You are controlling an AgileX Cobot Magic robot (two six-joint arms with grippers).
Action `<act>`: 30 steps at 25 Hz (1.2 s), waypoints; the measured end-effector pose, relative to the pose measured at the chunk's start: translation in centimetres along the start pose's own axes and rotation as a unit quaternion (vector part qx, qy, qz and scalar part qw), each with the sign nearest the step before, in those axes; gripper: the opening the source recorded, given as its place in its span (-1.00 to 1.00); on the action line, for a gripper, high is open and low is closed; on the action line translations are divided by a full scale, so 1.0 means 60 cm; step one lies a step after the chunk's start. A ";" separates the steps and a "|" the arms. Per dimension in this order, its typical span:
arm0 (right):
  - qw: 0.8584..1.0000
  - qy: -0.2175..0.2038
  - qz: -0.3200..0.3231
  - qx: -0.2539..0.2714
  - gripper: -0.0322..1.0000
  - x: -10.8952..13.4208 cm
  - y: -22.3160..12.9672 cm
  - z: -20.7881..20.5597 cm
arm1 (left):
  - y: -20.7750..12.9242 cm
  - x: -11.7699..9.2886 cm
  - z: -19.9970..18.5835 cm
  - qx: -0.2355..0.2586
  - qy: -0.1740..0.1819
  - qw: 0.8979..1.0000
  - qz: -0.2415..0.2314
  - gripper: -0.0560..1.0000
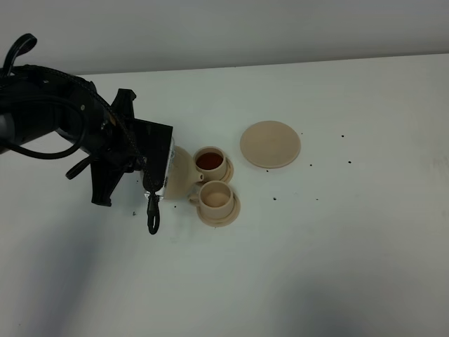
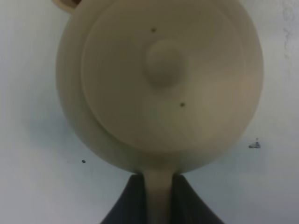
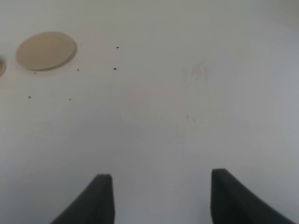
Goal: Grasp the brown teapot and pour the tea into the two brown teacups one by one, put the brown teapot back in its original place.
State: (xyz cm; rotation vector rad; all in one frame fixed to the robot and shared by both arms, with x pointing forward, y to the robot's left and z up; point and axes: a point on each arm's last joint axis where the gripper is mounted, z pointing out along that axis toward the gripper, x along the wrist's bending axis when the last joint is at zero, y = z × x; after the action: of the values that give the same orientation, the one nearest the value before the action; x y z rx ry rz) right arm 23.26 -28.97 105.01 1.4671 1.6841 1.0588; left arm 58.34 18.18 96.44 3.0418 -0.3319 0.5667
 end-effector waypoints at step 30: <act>1.000 0.002 0.001 0.000 0.01 0.001 0.000 0.000 | 0.036 0.006 -0.005 0.070 0.040 0.990 0.111 -0.61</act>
State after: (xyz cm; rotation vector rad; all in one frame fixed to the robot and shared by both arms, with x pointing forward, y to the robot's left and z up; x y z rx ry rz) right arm 23.26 -28.94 105.01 1.4678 1.6852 1.0630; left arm 58.11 16.03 96.81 3.1238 -0.6616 0.7532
